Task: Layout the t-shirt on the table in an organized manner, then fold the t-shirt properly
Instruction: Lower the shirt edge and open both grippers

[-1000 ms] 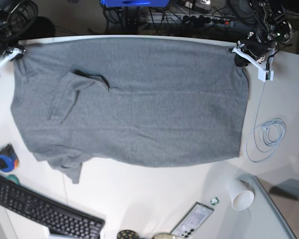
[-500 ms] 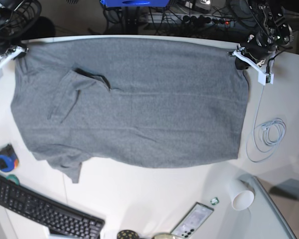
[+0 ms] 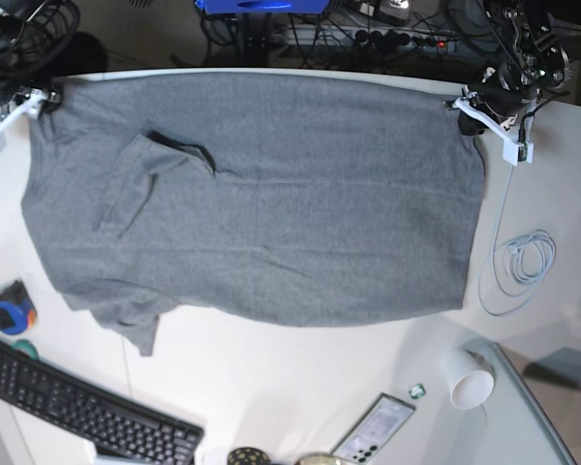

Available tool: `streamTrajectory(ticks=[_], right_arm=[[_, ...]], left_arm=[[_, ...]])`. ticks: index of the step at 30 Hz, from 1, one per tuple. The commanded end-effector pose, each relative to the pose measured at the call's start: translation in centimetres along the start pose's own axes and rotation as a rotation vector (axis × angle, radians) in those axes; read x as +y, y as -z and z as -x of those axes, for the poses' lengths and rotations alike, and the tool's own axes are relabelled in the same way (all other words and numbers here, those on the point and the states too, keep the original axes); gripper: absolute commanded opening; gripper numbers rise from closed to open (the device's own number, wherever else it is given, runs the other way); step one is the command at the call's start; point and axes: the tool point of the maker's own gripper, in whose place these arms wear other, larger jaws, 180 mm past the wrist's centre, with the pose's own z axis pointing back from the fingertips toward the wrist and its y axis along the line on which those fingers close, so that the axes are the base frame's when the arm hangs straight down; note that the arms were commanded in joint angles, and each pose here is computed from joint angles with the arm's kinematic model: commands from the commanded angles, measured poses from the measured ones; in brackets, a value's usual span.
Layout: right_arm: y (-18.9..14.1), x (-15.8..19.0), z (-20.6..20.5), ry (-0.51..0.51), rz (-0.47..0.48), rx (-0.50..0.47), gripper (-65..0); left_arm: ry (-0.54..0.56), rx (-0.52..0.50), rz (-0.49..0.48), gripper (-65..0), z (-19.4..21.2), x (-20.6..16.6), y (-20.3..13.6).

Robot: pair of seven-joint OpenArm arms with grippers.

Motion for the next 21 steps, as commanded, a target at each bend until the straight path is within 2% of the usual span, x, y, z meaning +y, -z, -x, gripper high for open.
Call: streamTrajectory(ticks=[1, 4, 9, 14, 21], right_arm=[[-0.7, -0.6, -1.0, -0.008, 0.018, -0.029, -25.2], [-0.9, -0.9, -1.0, 0.006, 0.022, -0.038, -22.8], [-1.9, -2.8, -1.3, 0.075, 0.055, -0.079, -22.4], [-2.6, -3.9, -1.8, 0.074, 0.078, -0.092, -22.4], [-2.8, -4.3, -2.0, 0.075, 0.086, -0.095, -22.4]], left_arm=[[0.01, -0.023, -0.02, -62.2, -0.8, 0.7, -0.5], [0.007, -0.03, -0.024, -47.6, -1.1, 0.9, -0.5], [0.013, -0.036, -0.03, -31.4, -1.5, 1.2, -0.6], [0.026, -0.039, -0.04, -24.5, -1.9, 1.8, -0.7], [0.035, -0.039, -0.047, -23.9, -2.1, 2.2, -0.9]])
